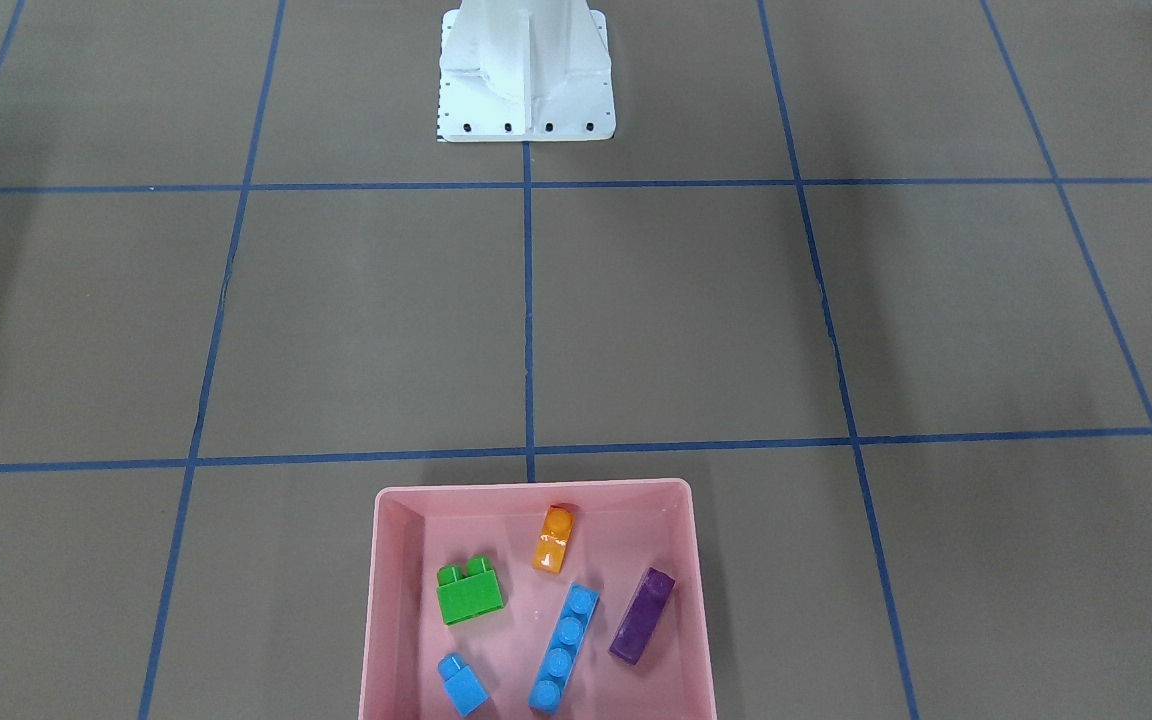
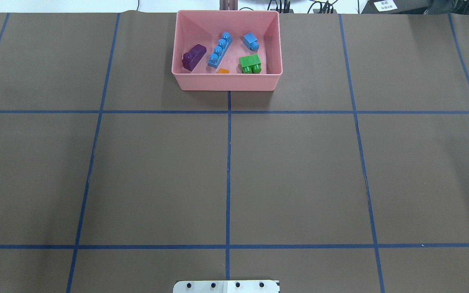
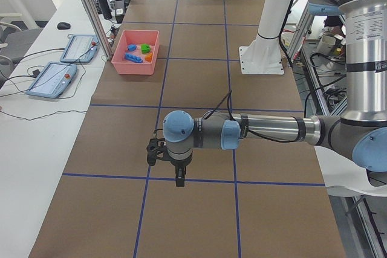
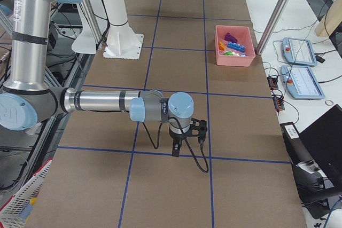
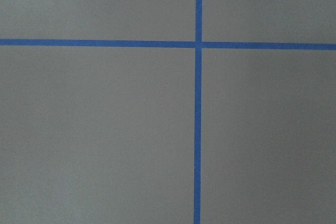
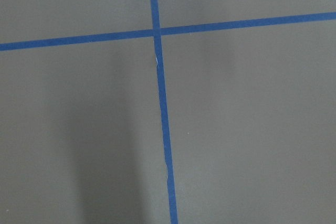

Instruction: Put all blocks into box

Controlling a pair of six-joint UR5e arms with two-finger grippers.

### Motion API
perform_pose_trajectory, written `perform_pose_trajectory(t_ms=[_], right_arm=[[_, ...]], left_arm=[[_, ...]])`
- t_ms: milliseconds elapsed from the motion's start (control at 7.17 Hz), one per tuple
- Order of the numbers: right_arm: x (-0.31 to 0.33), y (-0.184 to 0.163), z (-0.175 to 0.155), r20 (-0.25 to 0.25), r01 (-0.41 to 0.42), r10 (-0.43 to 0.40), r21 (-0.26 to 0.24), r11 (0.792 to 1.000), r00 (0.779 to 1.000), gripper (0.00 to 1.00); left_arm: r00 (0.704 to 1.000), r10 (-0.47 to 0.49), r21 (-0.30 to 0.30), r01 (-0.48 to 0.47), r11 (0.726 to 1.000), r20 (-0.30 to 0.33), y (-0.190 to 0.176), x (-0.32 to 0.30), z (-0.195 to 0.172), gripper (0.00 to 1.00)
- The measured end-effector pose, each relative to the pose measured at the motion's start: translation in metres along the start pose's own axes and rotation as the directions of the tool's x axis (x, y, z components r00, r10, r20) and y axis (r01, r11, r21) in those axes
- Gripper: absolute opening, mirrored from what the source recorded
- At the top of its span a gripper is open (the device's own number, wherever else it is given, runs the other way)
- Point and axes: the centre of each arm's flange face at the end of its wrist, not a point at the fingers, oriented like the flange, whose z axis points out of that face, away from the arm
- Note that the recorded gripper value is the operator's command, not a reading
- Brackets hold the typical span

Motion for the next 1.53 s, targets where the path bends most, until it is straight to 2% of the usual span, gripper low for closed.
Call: perform_pose_trajectory(t_ms=[279,1534], right_arm=[[-0.008,-0.002,-0.004,0.028,0.010,-0.010,0.003,1.000,1.000,1.00],[-0.013,-0.003,0.000,0.023,0.024,-0.023,-0.005,1.000,0.999,1.00]], left_arm=[[1.000,0.007,0.005,-0.007,1.000,0.002,-0.010,0.007,-0.003,1.00],[1.000,0.030,0.007,-0.030,1.000,-0.007,-0.017,0.018,-0.005,1.00]])
